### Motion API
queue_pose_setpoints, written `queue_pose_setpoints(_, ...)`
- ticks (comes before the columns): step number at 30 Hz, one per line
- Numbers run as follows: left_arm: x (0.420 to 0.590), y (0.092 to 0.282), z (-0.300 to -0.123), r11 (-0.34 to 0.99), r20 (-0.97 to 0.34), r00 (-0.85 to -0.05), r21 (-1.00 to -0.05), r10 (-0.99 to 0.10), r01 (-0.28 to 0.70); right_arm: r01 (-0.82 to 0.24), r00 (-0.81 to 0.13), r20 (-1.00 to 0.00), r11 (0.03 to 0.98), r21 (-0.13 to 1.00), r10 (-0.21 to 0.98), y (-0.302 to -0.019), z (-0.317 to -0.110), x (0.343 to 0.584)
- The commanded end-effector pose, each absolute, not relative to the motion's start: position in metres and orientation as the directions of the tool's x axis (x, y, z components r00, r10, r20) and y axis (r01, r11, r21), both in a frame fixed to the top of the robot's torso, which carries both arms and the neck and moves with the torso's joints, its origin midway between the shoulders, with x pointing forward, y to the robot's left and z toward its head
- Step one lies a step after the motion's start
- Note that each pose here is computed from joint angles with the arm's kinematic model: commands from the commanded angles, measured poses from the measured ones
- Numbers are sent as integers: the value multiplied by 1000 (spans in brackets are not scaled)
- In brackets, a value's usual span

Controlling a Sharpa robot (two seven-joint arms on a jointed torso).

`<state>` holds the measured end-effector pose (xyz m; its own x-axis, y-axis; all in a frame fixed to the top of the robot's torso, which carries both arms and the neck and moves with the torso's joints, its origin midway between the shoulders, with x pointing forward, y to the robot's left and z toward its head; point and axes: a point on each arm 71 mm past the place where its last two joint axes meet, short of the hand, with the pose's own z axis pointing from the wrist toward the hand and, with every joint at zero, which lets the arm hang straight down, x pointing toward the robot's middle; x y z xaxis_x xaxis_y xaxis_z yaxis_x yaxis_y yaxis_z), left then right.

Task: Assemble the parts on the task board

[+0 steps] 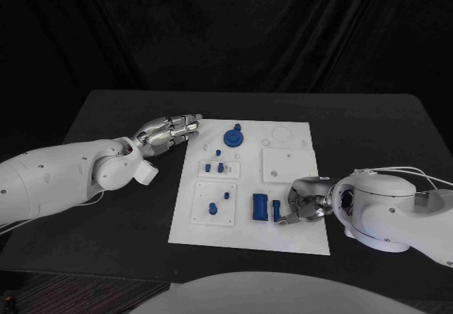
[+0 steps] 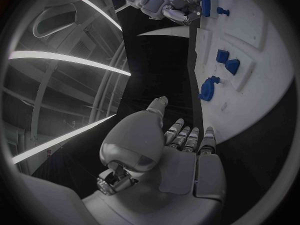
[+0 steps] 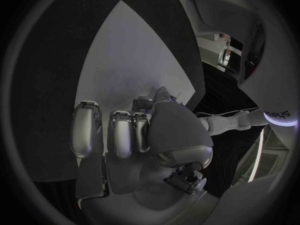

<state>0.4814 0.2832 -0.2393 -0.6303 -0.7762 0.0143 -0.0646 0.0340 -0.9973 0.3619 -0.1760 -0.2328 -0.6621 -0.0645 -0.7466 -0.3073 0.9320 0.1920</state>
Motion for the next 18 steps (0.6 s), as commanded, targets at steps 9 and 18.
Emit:
queue_pose_setpoints(9,480,283,-239,20,25,-636,-998,-771,-62,-288,-654,-756,931,223,-21,-182,-233,363)
queue_pose_setpoints(18,479,289,-237,13,16,-620,-999,-784,-42,-305,-474,-850,863,403,229,-188,-197,371)
